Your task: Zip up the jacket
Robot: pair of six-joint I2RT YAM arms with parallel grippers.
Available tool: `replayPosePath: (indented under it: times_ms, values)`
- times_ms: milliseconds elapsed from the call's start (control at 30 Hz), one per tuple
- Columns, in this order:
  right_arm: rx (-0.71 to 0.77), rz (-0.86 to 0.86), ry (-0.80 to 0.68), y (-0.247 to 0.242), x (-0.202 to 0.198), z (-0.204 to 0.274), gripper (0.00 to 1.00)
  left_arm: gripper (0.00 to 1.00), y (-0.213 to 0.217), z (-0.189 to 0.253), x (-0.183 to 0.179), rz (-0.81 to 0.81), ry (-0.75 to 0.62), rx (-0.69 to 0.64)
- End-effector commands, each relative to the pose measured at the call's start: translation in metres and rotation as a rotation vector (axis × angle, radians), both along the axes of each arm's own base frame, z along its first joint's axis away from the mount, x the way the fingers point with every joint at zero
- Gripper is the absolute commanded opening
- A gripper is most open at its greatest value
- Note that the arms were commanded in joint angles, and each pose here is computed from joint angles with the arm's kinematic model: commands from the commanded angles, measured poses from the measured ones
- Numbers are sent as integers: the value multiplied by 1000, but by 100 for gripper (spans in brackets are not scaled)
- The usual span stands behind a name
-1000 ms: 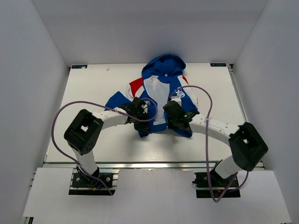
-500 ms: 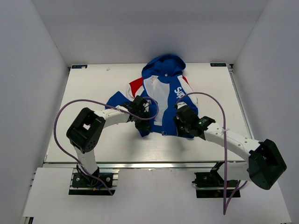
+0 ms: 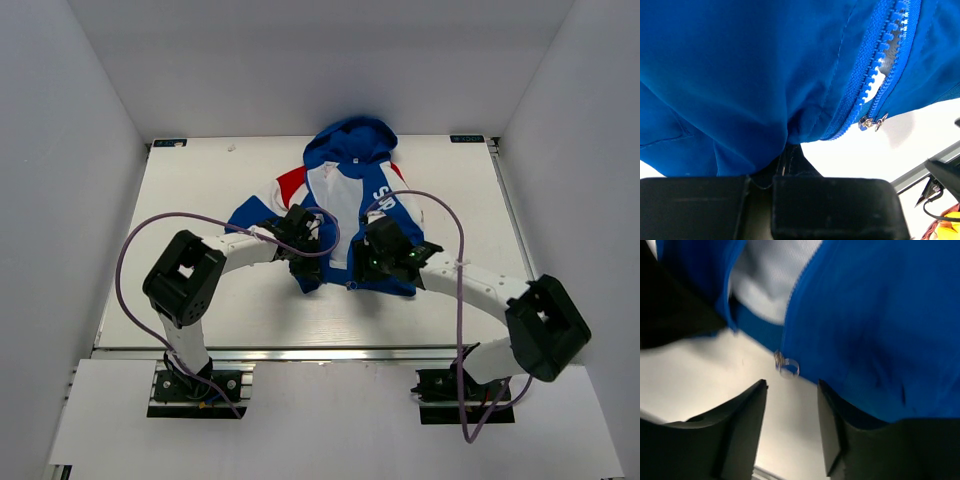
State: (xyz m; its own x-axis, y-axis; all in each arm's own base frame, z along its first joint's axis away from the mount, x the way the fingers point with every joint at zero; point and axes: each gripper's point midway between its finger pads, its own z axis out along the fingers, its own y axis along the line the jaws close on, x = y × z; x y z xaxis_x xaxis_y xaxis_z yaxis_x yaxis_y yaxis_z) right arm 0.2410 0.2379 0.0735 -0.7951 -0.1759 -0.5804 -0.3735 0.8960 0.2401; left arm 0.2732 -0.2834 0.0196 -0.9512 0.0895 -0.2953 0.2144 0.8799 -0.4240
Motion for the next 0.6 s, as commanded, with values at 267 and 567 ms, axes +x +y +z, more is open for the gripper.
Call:
replayPosePath:
  times_ms: [267,567]
  values:
    - [-51,-174,-21,13,43,-18,56,0,20,-13,1,34,-26,79]
    - [-147,-157,26,17,36,-50,57,0,21,-14,1,36,-25,80]
